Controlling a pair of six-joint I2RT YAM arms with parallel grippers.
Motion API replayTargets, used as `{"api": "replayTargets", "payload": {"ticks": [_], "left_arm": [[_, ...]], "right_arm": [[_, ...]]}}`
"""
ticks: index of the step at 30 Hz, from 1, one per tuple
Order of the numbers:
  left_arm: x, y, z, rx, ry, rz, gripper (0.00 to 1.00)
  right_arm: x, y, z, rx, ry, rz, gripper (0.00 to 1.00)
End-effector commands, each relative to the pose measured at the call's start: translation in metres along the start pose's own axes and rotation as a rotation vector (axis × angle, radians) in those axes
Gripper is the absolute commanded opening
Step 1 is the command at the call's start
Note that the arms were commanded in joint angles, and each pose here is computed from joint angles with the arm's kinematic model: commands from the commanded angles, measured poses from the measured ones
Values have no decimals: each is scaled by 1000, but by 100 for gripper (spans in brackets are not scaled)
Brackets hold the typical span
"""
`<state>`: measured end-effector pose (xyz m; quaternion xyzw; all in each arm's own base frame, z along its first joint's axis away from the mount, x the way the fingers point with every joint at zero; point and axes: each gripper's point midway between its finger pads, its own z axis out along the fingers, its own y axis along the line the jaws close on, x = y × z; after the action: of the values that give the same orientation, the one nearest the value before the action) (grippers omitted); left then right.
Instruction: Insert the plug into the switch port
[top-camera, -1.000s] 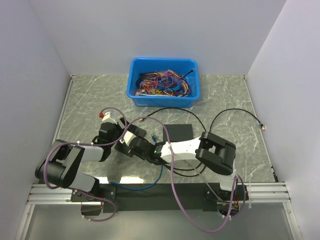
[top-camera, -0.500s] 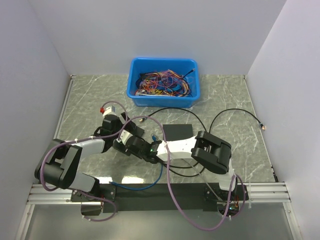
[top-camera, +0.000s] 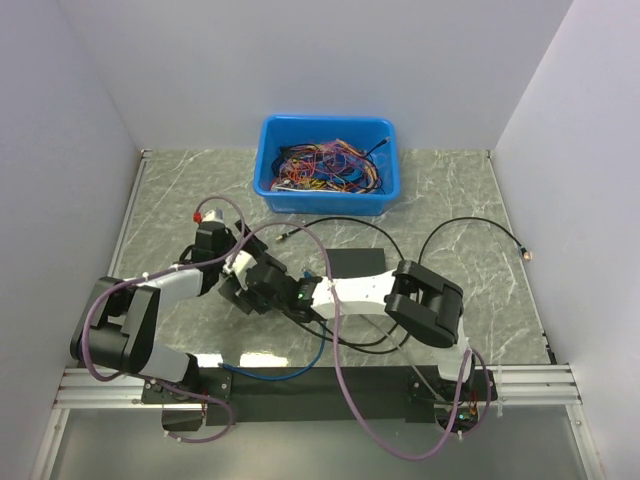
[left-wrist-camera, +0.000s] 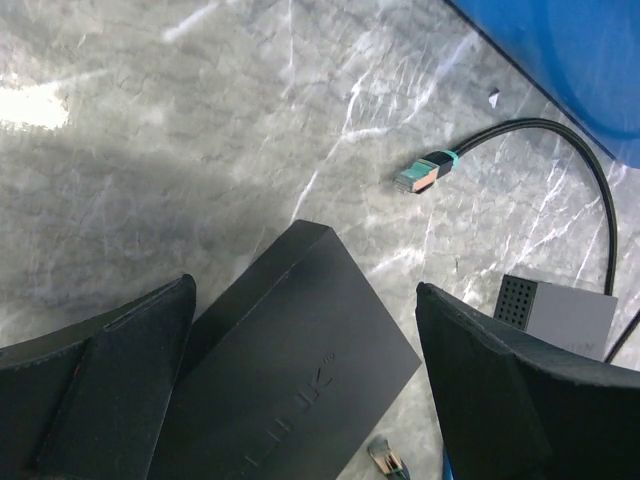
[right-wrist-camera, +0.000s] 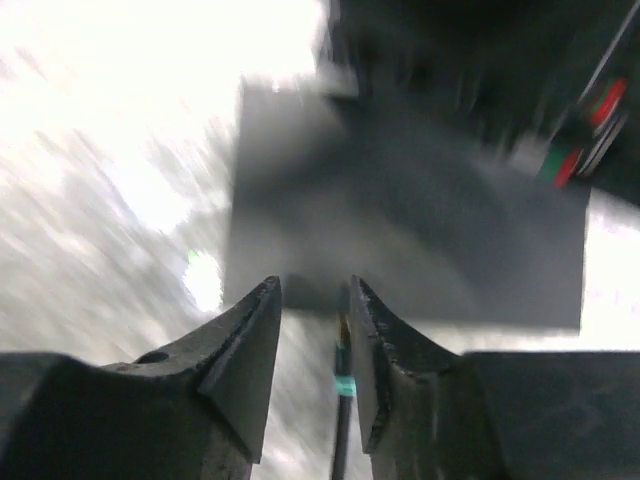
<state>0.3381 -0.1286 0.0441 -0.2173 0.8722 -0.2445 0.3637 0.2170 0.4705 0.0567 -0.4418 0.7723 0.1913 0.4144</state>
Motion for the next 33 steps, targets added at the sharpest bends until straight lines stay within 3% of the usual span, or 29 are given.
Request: {"api": "replayTargets", "payload": {"ticks": [1, 9, 14, 18, 24, 33], "left_arm": [[30, 27, -7, -104, 151, -36, 99], [4, 33, -6, -128, 59, -78, 99], [-22, 24, -19, -142, -37, -76, 99], [-51, 14, -42, -158, -147, -79, 99], [-72, -5, -77, -92, -244, -82, 99], [-73, -13, -102, -54, -267, -62, 99]], "right_arm": [[-80, 7, -20, -41, -223, 64, 44], [-78, -29, -66, 103, -235, 98, 47], [-46, -70, -90, 214, -166, 175, 46], [1, -103, -89, 291, -13, 296, 42], [57, -121, -72, 383, 187, 314, 34], [88, -121, -52, 398, 291, 325, 31]]}}
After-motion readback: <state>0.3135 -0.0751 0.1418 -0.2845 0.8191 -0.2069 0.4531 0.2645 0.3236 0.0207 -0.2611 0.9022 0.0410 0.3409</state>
